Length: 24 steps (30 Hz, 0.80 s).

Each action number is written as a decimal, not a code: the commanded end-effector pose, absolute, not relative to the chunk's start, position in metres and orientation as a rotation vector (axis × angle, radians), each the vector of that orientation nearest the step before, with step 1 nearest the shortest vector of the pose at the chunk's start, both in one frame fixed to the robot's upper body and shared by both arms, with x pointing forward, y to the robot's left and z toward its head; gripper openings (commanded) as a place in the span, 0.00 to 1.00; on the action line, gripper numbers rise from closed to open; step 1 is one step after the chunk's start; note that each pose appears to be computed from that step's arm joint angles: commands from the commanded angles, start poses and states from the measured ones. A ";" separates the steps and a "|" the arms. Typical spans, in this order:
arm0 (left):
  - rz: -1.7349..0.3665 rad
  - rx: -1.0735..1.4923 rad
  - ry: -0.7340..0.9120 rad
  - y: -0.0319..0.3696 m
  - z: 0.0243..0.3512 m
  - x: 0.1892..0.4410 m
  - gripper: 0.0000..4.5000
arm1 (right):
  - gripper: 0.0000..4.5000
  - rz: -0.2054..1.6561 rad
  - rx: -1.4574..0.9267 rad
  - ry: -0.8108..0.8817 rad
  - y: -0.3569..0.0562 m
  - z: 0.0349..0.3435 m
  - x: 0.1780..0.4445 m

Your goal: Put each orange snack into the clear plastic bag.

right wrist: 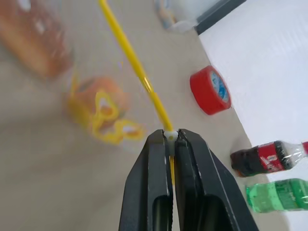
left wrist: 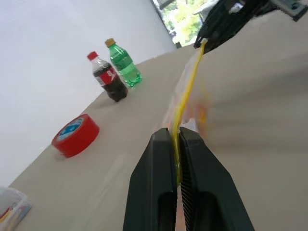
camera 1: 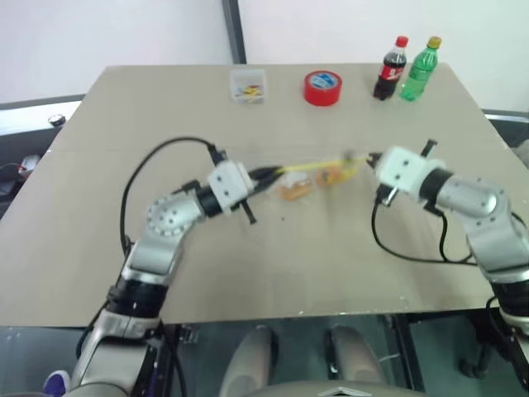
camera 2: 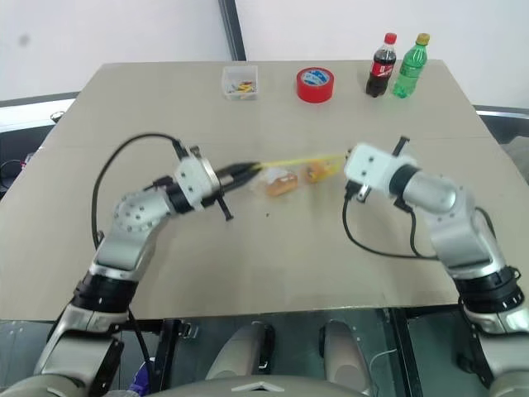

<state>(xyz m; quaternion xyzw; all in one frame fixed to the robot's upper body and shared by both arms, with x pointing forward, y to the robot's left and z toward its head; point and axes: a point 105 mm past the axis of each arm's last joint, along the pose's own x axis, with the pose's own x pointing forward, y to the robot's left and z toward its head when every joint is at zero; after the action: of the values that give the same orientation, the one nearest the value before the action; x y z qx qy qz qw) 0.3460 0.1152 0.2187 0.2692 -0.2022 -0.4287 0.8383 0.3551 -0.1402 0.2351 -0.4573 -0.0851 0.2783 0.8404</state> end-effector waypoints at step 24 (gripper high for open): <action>-1.067 0.539 -0.249 0.114 0.161 0.323 0.43 | 0.32 0.562 -0.766 0.095 -0.172 0.147 0.308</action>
<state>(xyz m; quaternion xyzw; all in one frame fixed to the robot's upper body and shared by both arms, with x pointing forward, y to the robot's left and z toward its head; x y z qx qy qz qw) 0.3312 0.1167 0.1443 0.2838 -0.1044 -0.4931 0.8157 0.3158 -0.1748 0.1356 -0.3855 0.0598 0.2611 0.8830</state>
